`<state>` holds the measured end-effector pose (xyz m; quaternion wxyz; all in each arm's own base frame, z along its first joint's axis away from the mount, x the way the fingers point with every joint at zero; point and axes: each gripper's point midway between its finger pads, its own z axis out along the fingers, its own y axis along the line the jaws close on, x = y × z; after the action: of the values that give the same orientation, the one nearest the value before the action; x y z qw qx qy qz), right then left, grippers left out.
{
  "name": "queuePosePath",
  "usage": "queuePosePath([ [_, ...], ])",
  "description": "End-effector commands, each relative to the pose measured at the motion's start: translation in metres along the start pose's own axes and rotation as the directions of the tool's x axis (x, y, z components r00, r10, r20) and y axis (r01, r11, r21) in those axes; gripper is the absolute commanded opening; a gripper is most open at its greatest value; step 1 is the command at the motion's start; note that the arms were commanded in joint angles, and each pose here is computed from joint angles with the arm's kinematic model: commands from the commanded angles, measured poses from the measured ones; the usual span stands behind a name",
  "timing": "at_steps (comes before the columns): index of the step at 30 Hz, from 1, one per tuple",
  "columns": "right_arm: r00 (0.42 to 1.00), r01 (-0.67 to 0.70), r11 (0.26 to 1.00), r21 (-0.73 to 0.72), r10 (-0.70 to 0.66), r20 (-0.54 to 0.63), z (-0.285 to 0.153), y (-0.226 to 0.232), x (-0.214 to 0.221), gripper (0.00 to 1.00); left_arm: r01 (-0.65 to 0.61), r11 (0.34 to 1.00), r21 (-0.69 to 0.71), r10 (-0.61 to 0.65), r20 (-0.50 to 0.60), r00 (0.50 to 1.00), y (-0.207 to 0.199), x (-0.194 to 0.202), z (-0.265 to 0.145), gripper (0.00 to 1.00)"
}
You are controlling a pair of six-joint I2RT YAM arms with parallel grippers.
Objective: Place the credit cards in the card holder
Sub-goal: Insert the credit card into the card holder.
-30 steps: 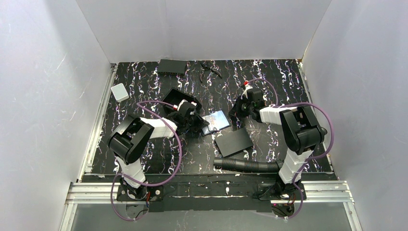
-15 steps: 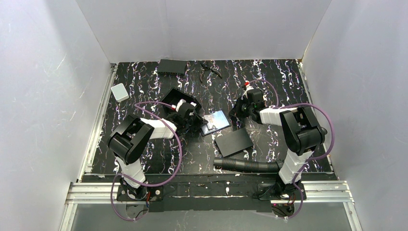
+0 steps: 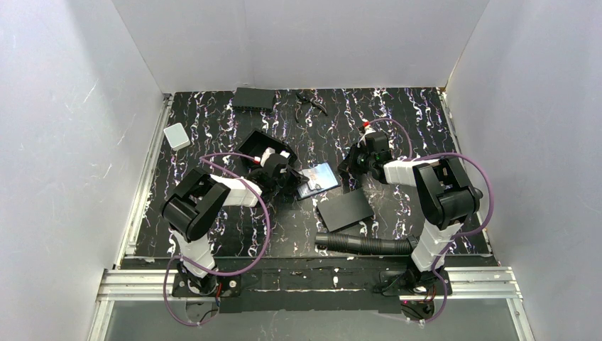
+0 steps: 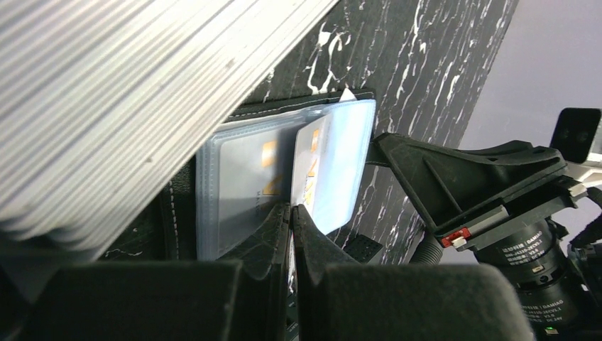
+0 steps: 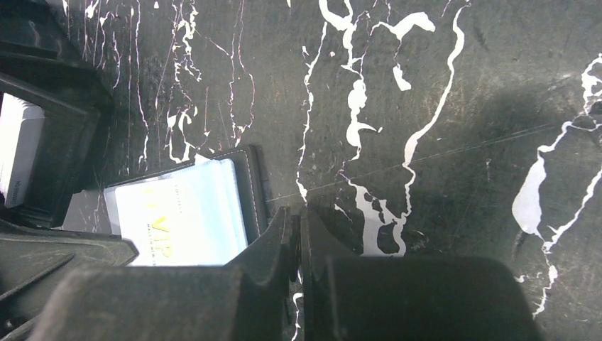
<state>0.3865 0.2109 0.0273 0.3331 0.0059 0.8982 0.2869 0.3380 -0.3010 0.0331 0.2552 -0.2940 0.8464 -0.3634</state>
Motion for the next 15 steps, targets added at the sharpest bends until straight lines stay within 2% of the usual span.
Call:
queuePosePath([
  [1, 0.997, -0.019, 0.999, 0.039, 0.022, -0.070, -0.006, -0.011, 0.025, 0.01, -0.021, 1.000, 0.006, 0.021, 0.016, 1.000, 0.001, 0.000, 0.005, 0.00],
  [9, 0.997, -0.022, 1.000, 0.021, 0.023, -0.069, -0.006, -0.007, 0.023, 0.01, -0.079, 0.997, 0.022, 0.080, -0.075, 0.994, 0.002, 0.018, 0.012, 0.00],
  [10, 0.997, -0.021, 1.000, 0.019, 0.022, -0.069, -0.006, -0.006, 0.022, 0.01, -0.093, 0.995, 0.025, 0.095, -0.076, 0.993, 0.001, 0.017, 0.011, 0.03],
  [15, 0.998, -0.019, 1.000, 0.012, 0.020, -0.067, -0.007, -0.005, 0.021, 0.01, -0.182, 0.983, -0.009, 0.181, -0.096, 0.979, -0.003, 0.015, -0.003, 0.31],
])
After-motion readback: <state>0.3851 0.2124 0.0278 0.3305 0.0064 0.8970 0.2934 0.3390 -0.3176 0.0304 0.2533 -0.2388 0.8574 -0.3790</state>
